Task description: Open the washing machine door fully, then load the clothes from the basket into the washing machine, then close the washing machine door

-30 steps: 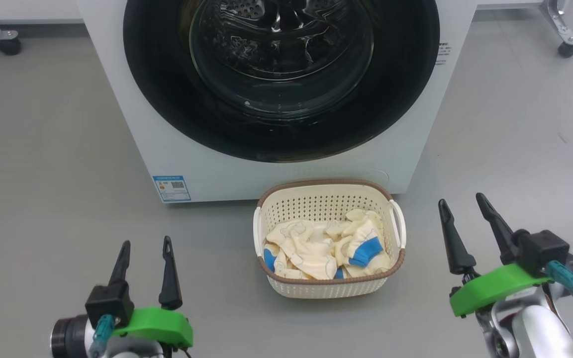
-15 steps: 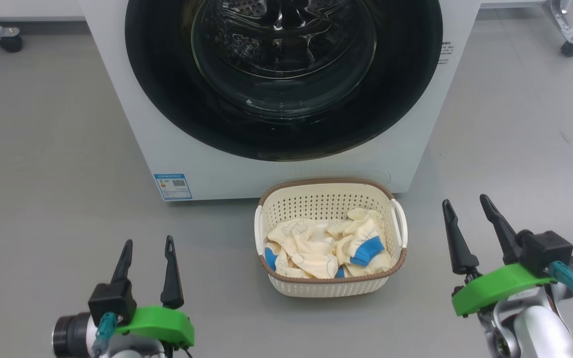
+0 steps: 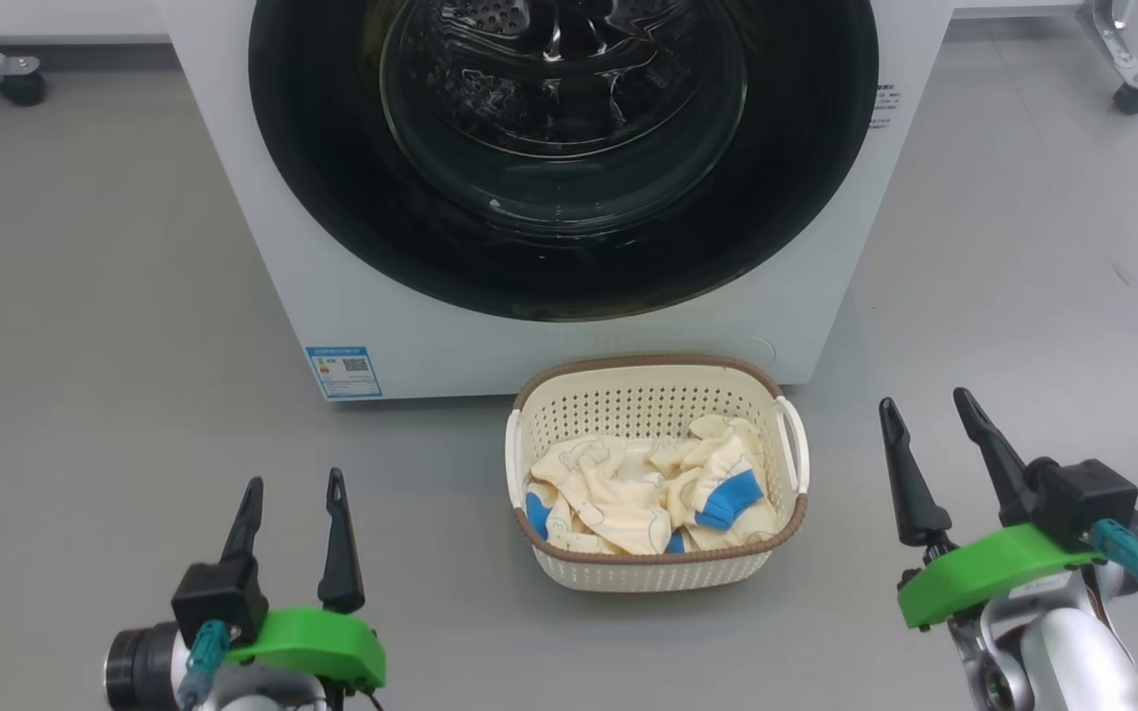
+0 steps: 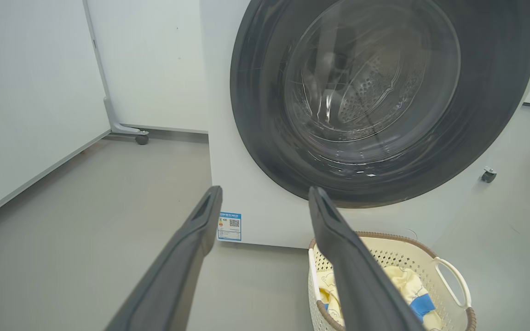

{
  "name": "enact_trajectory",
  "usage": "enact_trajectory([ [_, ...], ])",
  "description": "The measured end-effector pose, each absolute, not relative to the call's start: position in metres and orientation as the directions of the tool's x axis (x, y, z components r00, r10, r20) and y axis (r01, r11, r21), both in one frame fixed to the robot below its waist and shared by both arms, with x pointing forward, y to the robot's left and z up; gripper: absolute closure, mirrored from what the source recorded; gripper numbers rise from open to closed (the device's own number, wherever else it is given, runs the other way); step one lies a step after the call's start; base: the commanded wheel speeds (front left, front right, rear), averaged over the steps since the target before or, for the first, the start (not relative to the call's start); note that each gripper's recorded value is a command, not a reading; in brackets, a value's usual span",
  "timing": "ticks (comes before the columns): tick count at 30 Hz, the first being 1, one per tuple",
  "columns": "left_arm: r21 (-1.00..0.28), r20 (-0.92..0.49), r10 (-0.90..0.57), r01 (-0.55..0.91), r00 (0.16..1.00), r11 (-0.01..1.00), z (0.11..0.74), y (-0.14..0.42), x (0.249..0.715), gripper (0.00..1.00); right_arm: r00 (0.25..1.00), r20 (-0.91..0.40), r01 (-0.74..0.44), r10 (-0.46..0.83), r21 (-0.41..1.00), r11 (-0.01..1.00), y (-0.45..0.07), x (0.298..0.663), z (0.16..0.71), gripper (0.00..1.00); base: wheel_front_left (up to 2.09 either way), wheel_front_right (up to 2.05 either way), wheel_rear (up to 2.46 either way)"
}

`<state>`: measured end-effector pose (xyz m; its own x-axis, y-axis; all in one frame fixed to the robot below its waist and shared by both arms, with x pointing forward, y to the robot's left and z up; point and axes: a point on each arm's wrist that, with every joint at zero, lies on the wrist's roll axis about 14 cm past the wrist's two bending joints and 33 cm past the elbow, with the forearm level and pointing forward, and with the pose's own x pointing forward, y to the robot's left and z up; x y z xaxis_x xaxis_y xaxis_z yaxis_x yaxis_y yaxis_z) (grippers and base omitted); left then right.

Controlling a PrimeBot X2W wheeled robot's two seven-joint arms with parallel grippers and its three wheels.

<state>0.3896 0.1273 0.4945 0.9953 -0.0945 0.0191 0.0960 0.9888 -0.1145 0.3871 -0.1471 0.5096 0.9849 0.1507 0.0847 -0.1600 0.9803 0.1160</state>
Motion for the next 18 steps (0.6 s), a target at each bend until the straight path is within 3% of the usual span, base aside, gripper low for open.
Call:
enact_trajectory([
  [10,-0.130,0.025,-0.097,0.100,0.995,0.986,0.4965,0.1271,0.3890,0.00,0.984,0.089,-0.161,0.151,0.116,0.980,-0.1468,0.3870,0.5112,0.00,0.03,0.03,-0.06],
  [18,-0.127,0.022,-0.099,0.102,0.995,0.987,0.4957,0.1266,0.3890,0.00,0.985,0.089,-0.159,0.149,0.116,0.980,-0.1473,0.3870,0.5112,0.00,0.53,0.53,-1.06],
])
